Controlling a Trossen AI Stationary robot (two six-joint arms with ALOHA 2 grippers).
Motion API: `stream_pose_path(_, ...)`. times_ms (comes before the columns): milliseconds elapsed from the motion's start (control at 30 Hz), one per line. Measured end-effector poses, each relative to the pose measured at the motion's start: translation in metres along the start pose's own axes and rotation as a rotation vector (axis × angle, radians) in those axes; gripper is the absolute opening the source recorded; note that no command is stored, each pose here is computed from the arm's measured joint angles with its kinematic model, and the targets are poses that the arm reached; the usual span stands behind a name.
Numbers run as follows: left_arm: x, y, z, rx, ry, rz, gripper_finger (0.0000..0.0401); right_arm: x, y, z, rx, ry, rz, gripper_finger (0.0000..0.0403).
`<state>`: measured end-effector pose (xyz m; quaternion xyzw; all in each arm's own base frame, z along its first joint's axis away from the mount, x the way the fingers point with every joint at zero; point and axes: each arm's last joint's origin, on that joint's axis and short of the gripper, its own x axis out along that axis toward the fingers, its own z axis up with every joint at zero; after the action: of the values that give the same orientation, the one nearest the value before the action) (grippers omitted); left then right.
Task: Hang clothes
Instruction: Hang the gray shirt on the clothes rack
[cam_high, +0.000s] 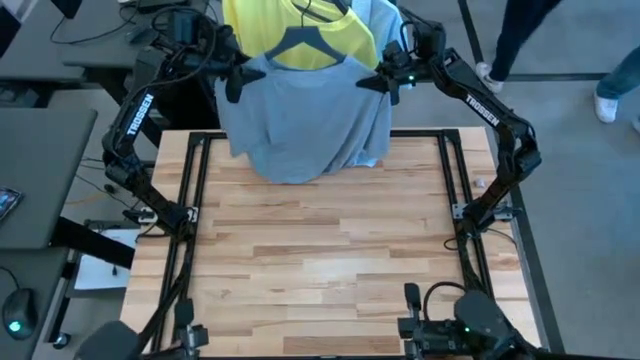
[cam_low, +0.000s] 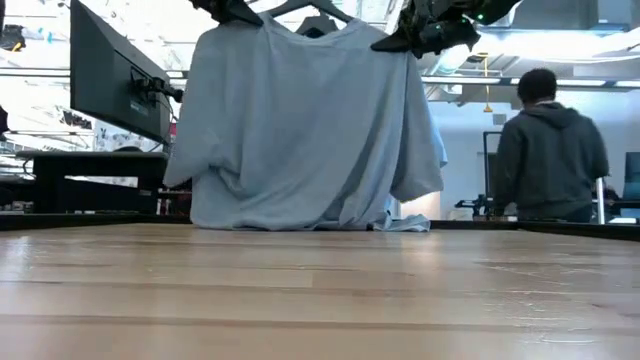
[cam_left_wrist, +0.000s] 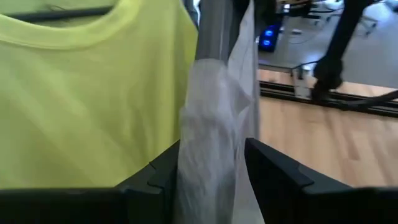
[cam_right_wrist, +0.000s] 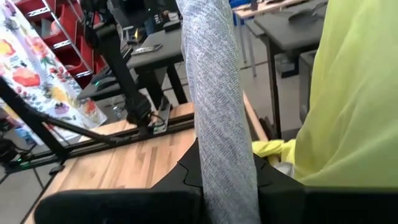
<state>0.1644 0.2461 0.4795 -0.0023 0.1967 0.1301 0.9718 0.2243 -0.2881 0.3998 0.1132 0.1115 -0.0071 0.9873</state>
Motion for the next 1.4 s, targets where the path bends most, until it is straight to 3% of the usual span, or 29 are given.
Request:
stream_pose_path(133, 0.0, 0.003, 0.003, 0.01, -0.035, -0.001, 0.0139, -0.001, -0.002, 0.0, -0.01, -0.003, -0.02, 0.0021)
stream_pose_path(400, -0.019, 0.016, 0.031, 0.052, -0.301, 0.079, 0.0139, -0.008, -0.011, 0.005, 0.02, -0.046, -0.127, 0.002)
stream_pose_path(633, -0.028, 0.019, 0.05, 0.111, -0.471, 0.126, 0.0139, -0.01, -0.011, 0.019, 0.006, -0.152, -0.144, 0.002)
stream_pose_path(1033, -0.028, 0.02, 0.05, 0.134, -0.476, 0.143, 0.0139, -0.017, -0.012, 0.039, -0.003, -0.335, -0.244, 0.002)
stream_pose_path(1233, -0.026, 0.021, 0.049, 0.128, -0.471, 0.141, 0.0139, 0.012, -0.033, 0.034, 0.055, -0.342, -0.21, 0.002)
stream_pose_path(1400, -0.025, 0.022, 0.047, 0.116, -0.451, 0.137, 0.0139, 0.028, -0.053, 0.045, 0.032, -0.363, -0.202, 0.002)
